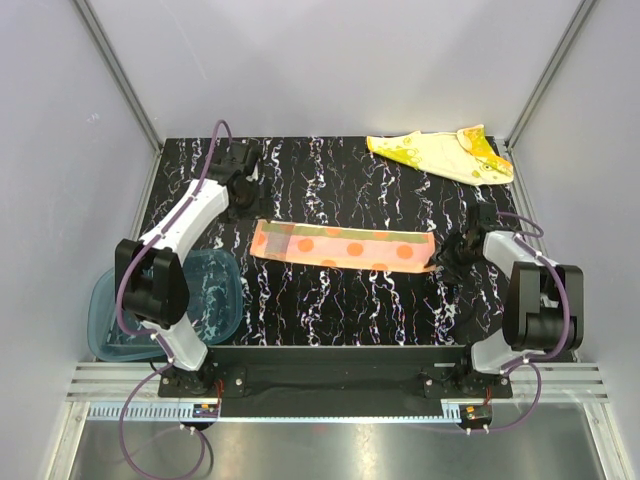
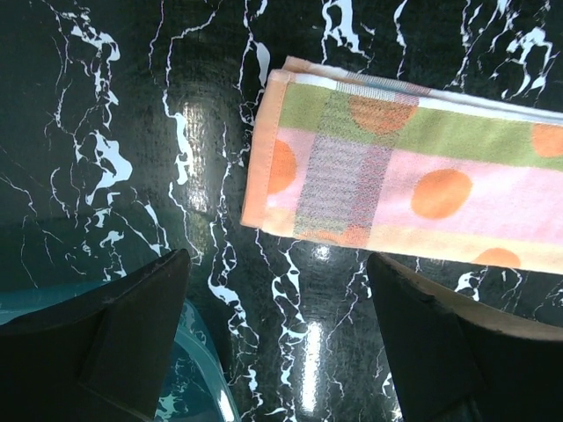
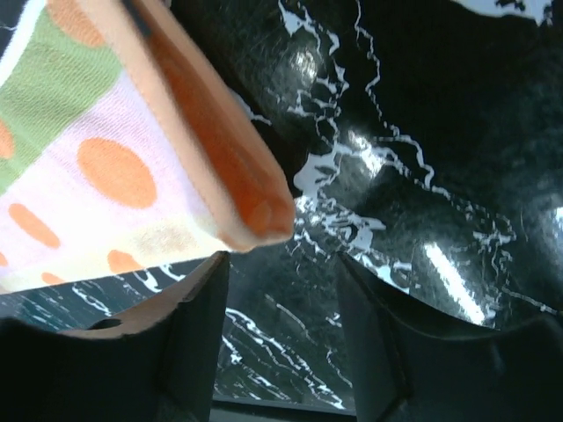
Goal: Roll the towels
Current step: Fold the towel
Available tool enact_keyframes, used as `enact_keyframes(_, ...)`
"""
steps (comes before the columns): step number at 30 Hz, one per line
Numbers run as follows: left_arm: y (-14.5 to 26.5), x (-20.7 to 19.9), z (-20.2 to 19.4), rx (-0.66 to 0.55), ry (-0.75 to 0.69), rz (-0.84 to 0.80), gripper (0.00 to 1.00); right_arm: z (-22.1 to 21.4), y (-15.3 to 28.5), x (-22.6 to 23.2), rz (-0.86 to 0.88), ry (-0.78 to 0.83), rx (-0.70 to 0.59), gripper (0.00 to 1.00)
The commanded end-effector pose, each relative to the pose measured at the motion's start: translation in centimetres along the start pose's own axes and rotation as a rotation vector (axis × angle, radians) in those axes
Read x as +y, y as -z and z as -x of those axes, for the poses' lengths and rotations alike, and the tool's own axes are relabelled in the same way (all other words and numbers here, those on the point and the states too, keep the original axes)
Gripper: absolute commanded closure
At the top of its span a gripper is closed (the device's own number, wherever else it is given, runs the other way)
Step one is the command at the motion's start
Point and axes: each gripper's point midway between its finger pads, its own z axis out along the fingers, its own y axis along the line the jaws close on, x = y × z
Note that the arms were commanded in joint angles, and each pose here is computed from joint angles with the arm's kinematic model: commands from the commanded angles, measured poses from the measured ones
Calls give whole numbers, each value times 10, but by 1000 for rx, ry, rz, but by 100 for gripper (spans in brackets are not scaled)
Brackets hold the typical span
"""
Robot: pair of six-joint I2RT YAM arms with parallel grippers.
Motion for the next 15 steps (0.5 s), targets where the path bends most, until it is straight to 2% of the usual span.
enact_keyframes(1, 8, 5, 11, -56, -10, 7, 12, 13, -11, 3, 6, 11, -29, 45)
enact_keyframes(8, 8, 9, 11, -67, -8, 20, 12, 30, -25, -14, -117, 28, -43, 81)
enact_keyframes(9, 8, 9, 11, -65, -8, 20, 12, 33, -25, -23, -171, 23, -47, 90)
enact_keyframes(12, 7, 9, 11, -63, -7, 23, 12, 54, -16, -28, -219, 17, -102, 96)
enact_keyframes(14, 6, 10, 10, -60, -8, 24, 12, 66, -7, -28, -247, 34, -128, 96)
enact_keyframes(15, 6, 10, 10, -60, -8, 25, 12, 70, -2, -34, -290, 40, -143, 92)
